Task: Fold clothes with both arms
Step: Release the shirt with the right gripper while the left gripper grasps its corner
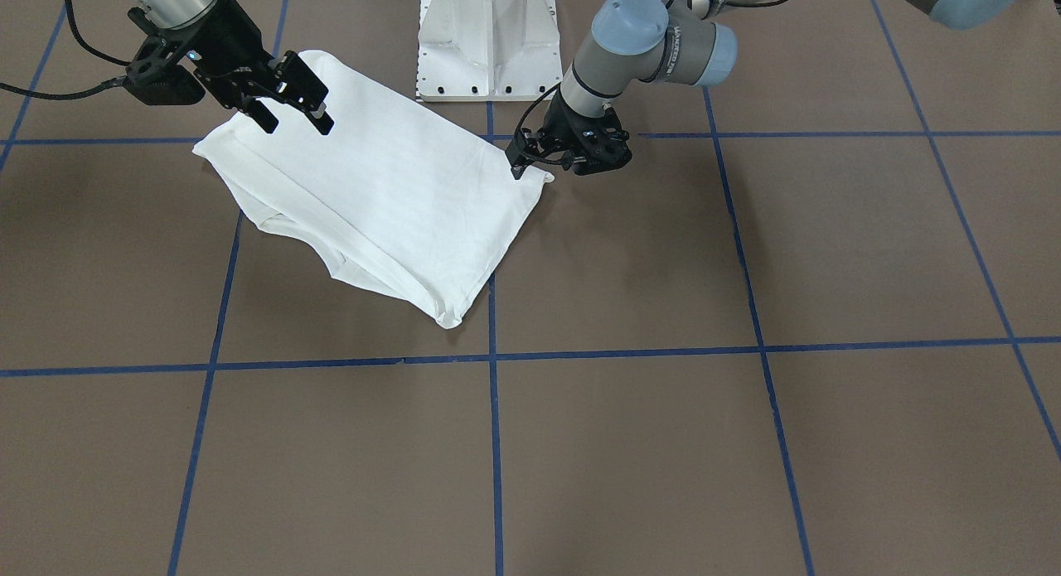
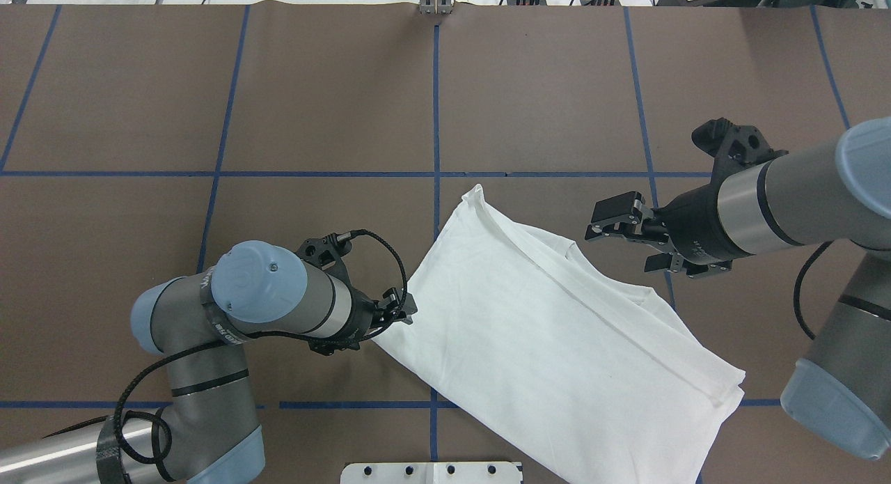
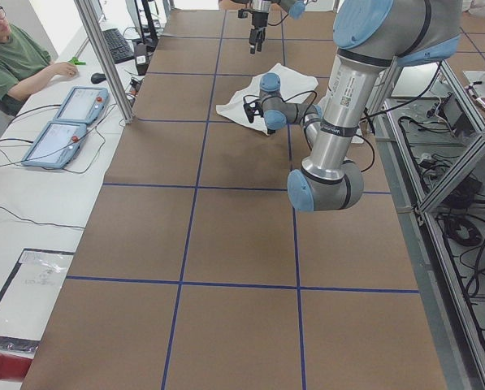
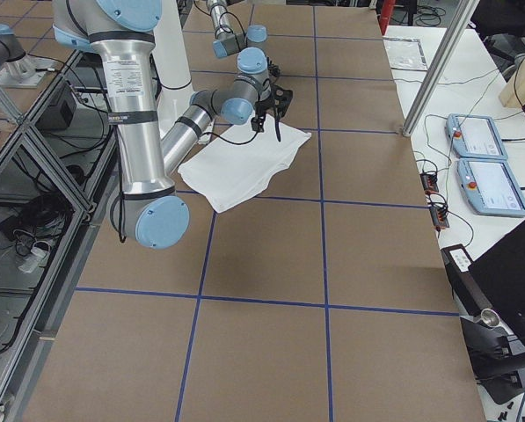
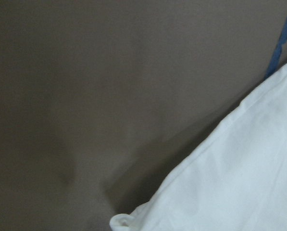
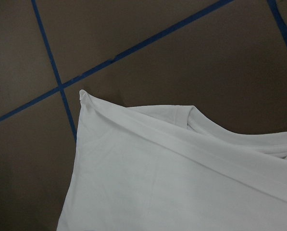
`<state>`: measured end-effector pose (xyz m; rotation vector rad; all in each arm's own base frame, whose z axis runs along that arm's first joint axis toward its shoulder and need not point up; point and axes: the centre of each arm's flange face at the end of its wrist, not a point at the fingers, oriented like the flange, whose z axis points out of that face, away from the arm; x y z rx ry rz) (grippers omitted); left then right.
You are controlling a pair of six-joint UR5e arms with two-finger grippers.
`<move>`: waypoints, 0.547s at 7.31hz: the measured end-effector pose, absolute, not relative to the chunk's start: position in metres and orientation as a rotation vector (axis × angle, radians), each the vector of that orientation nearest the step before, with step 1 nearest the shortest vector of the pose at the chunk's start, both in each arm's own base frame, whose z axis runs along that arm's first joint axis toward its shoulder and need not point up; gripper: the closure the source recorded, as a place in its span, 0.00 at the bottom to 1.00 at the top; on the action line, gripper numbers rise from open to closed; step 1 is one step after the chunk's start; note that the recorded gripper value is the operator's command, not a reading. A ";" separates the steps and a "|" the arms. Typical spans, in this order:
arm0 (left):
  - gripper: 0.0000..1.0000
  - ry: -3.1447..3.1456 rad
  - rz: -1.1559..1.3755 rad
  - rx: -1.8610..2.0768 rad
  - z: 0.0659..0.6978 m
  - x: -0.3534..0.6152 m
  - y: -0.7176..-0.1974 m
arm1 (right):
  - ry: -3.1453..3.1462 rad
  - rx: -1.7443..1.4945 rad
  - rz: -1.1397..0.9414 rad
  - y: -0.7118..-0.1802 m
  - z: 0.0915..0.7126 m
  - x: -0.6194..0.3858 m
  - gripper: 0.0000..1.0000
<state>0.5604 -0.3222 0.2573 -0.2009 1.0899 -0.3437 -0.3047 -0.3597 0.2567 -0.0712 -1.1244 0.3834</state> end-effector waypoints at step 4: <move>0.56 1.073 -0.351 -0.206 0.265 0.572 -0.322 | -1.124 -0.072 0.388 -0.362 0.257 -0.303 0.00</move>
